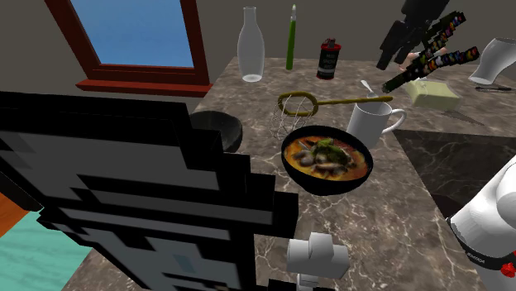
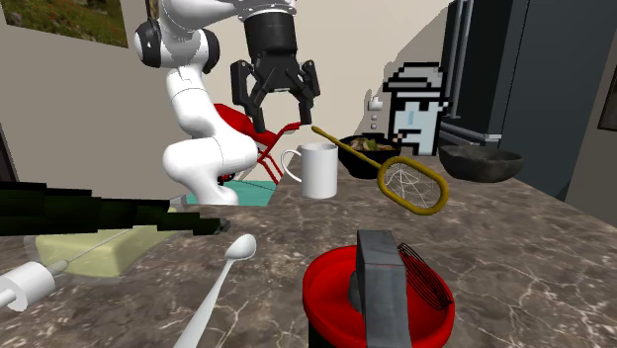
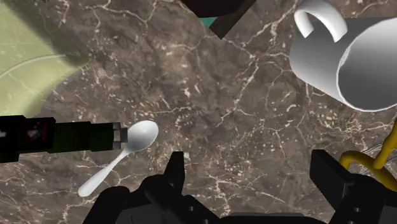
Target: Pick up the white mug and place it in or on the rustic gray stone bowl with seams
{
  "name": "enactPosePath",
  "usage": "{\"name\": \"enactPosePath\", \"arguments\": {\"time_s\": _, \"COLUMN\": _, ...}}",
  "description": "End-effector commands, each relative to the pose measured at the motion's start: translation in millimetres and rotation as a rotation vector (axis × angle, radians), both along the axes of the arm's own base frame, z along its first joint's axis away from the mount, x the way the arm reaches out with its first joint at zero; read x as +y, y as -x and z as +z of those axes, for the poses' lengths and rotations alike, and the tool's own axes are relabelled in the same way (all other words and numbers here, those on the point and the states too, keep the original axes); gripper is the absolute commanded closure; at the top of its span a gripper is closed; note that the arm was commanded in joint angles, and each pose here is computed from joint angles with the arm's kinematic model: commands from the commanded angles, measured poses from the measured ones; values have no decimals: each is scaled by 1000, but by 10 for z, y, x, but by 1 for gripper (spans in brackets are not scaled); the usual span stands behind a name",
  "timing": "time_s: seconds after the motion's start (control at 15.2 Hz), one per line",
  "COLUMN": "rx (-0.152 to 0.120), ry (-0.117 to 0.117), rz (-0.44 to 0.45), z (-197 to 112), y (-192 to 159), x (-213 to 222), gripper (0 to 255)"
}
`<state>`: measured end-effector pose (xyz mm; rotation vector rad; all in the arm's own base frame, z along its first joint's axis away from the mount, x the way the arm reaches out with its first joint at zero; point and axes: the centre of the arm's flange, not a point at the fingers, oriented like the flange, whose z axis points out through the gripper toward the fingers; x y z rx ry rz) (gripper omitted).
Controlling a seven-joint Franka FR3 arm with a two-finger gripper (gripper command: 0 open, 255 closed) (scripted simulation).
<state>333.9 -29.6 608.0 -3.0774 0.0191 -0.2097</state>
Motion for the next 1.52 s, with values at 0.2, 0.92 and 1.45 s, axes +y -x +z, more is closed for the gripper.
{"name": "enactPosePath", "arguments": {"time_s": 0.2, "rx": 12, "ry": 21, "rz": 30, "z": -162, "y": 137, "x": 350, "gripper": 0}}
{"name": "enactPosePath", "arguments": {"time_s": 0.92, "rx": 32, "ry": 59, "rz": 84, "z": -729, "y": 387, "x": 960, "gripper": 0}}
{"name": "enactPosePath", "arguments": {"time_s": 1.45, "rx": 32, "ry": 59, "rz": 84, "z": -864, "y": 373, "x": 961, "gripper": 0}}
